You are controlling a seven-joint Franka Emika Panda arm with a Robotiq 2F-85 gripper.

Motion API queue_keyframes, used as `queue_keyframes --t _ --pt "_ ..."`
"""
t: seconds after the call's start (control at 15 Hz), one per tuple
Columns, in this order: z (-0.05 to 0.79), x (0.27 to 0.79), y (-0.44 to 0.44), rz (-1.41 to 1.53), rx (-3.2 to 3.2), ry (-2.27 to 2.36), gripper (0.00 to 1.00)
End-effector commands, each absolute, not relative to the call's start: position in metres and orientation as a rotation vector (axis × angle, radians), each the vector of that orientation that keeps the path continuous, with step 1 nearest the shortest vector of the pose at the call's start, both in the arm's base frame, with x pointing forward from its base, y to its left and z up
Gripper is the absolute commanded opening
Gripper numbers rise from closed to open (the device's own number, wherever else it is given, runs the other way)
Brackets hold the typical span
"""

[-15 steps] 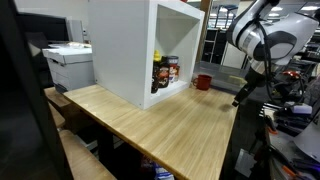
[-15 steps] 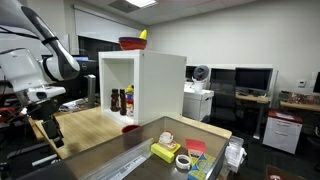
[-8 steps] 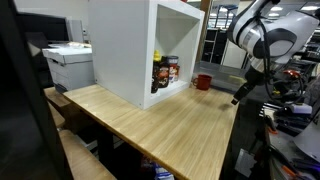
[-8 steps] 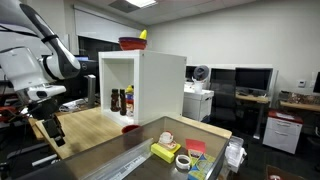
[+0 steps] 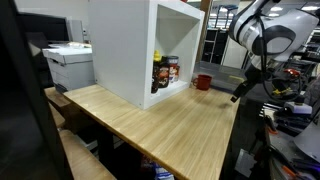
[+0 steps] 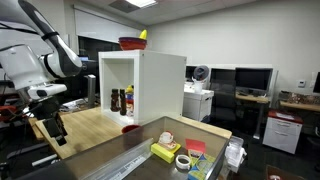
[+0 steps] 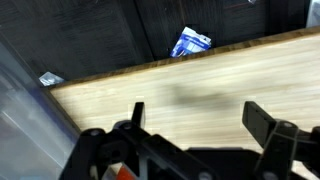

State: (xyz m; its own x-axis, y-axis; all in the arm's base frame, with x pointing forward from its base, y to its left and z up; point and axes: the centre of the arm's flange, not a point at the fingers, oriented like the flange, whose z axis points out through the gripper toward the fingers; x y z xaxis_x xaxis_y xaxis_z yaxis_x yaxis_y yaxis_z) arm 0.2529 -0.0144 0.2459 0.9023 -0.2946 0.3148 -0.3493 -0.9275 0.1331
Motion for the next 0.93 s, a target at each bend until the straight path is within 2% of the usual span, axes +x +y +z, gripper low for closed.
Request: queue_keyframes --t 0.0,0.87 --pt "0.3026 0.2034 -0.0165 0.463 2.854 -0.514 1.00" --pt "0.3124 0.2030 -0.0223 0.528 2.836 -0.555 1.00"
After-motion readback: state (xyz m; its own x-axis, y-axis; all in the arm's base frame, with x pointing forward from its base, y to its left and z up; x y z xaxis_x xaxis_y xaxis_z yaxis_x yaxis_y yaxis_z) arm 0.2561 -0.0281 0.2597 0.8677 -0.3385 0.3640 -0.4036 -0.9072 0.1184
